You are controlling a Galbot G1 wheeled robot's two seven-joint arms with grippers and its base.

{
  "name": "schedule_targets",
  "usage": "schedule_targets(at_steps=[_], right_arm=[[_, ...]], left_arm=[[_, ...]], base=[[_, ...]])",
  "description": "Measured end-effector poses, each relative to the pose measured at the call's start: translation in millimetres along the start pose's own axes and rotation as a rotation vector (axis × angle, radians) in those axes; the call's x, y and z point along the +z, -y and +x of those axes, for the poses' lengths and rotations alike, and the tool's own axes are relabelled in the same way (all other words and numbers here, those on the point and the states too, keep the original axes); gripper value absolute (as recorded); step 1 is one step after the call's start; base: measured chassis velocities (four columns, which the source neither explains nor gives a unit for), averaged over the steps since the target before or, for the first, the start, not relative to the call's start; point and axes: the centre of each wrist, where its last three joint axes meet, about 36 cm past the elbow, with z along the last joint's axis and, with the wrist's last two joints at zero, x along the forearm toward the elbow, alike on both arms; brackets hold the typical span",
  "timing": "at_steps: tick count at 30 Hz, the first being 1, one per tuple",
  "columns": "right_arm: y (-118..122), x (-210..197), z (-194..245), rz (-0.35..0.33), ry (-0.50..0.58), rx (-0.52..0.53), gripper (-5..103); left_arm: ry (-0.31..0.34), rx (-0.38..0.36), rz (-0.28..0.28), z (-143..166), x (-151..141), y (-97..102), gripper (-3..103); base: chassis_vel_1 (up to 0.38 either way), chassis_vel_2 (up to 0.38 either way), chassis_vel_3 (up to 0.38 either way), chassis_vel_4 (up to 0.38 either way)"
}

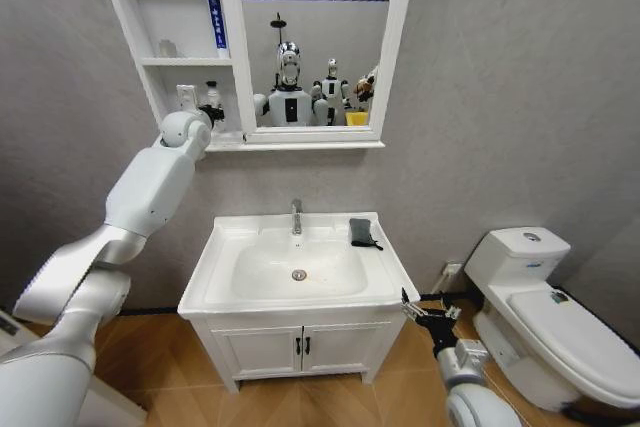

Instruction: Move facial cleanser and shampoo from washbasin to cabinet, then wipe washbasin with towel.

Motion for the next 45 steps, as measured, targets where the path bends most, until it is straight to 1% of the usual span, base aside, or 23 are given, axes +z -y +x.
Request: schedule_targets(at_steps=[5, 7, 8, 9, 10, 12, 13, 15, 16, 18, 20, 24, 29, 33, 35, 36, 38, 39, 40, 41, 43, 44, 45], right_arm=[[1, 1, 0, 0.001, -0.002, -0.003, 100], [2, 2, 0, 0.002, -0.004, -0.005, 100], [2, 2, 0, 0.002, -0.004, -0.005, 100], [2, 2, 0, 0.002, -0.003, -0.006, 100], [2, 2, 0, 0.002, -0.003, -0.006, 100], [2, 2, 0, 0.001, -0.002, -0.007, 100], [2, 2, 0, 0.001, -0.002, -0.007, 100], [2, 1, 1, 0.000, -0.001, -0.008, 100], [2, 1, 1, 0.000, -0.001, -0.008, 100], [2, 0, 1, 0.000, 0.001, -0.009, 100], [2, 0, 1, 0.000, 0.001, -0.009, 100], [0, -1, 2, 0.001, 0.005, -0.012, 100], [-2, -4, 3, 0.003, 0.013, -0.016, 100], [-3, -5, 4, 0.008, 0.015, -0.017, 100], [-4, -6, 5, 0.010, 0.015, -0.017, 100], [-4, -6, 5, 0.010, 0.015, -0.017, 100], [-5, -7, 5, 0.010, 0.018, -0.019, 100], [-6, -9, 6, 0.011, 0.019, -0.023, 100], [-6, -9, 6, 0.011, 0.019, -0.023, 100], [-8, -10, 6, 0.013, 0.021, -0.025, 100], [-9, -13, 6, 0.014, 0.023, -0.027, 100], [-9, -13, 6, 0.014, 0.023, -0.027, 100], [-10, -15, 7, 0.014, 0.025, -0.028, 100]], left_arm=[[-0.007, -0.003, -0.003, -1, 3, -0.5, 24], [-0.009, -0.004, -0.004, -1, 5, -0.3, 34], [-0.009, -0.004, -0.004, -1, 5, -0.3, 34], [-0.008, -0.006, -0.005, -1, 5, -0.1, 40], [-0.007, -0.008, -0.008, -1, 5, 0.2, 40], [-0.006, -0.010, -0.010, -1, 5, 0.0, 51], [-0.006, -0.010, -0.010, -1, 5, 0.0, 51], [-0.005, -0.010, -0.011, 0, 6, -0.6, 62], [-0.005, -0.010, -0.011, 0, 6, -0.6, 62], [-0.004, -0.012, -0.011, 1, 6, -1.9, 72], [-0.003, -0.013, -0.011, 1, 6, -2.7, 72], [0.014, -0.007, -0.007, 9, 3, -6.2, 94], [0.039, 0.001, 0.002, 19, -5, -9.5, 100], [0.069, 0.021, 0.019, 42, -20, -8.3, 100], [0.106, 0.037, 0.029, 66, -33, -4.8, 100], [0.106, 0.037, 0.029, 66, -33, -4.8, 100], [0.126, 0.044, 0.033, 88, -40, -6.2, 100], [0.126, 0.043, 0.038, 107, -40, -11.0, 100], [0.126, 0.043, 0.038, 107, -40, -11.0, 100], [0.120, 0.038, 0.037, 123, -36, -15.4, 100], [0.118, 0.026, 0.003, 157, -20, -23.6, 100], [0.118, 0.026, 0.003, 157, -20, -23.6, 100], [0.120, 0.021, -0.027, 176, -10, -26.1, 100]], base=[[0.000, 0.000, 0.000, 0.000], [0.000, 0.000, 0.000, 0.000], [0.000, 0.000, 0.000, 0.000], [0.000, 0.000, 0.000, 0.000], [0.000, 0.000, 0.000, 0.000], [0.000, 0.000, 0.000, 0.000], [0.000, 0.000, 0.000, 0.000], [0.000, 0.000, 0.000, 0.000], [0.000, 0.000, 0.000, 0.000], [0.000, 0.000, 0.000, 0.000], [0.000, 0.000, 0.000, 0.000], [0.000, 0.000, 0.000, 0.000], [0.000, 0.000, 0.000, 0.000], [0.000, 0.000, 0.000, 0.000], [0.000, 0.000, 0.000, 0.000], [0.000, 0.000, 0.000, 0.000], [0.000, 0.000, 0.000, 0.000], [0.000, 0.000, 0.000, 0.000], [0.000, 0.000, 0.000, 0.000], [0.000, 0.000, 0.000, 0.000], [0.000, 0.000, 0.000, 0.000], [0.000, 0.000, 0.000, 0.000], [0.000, 0.000, 0.000, 0.000]])
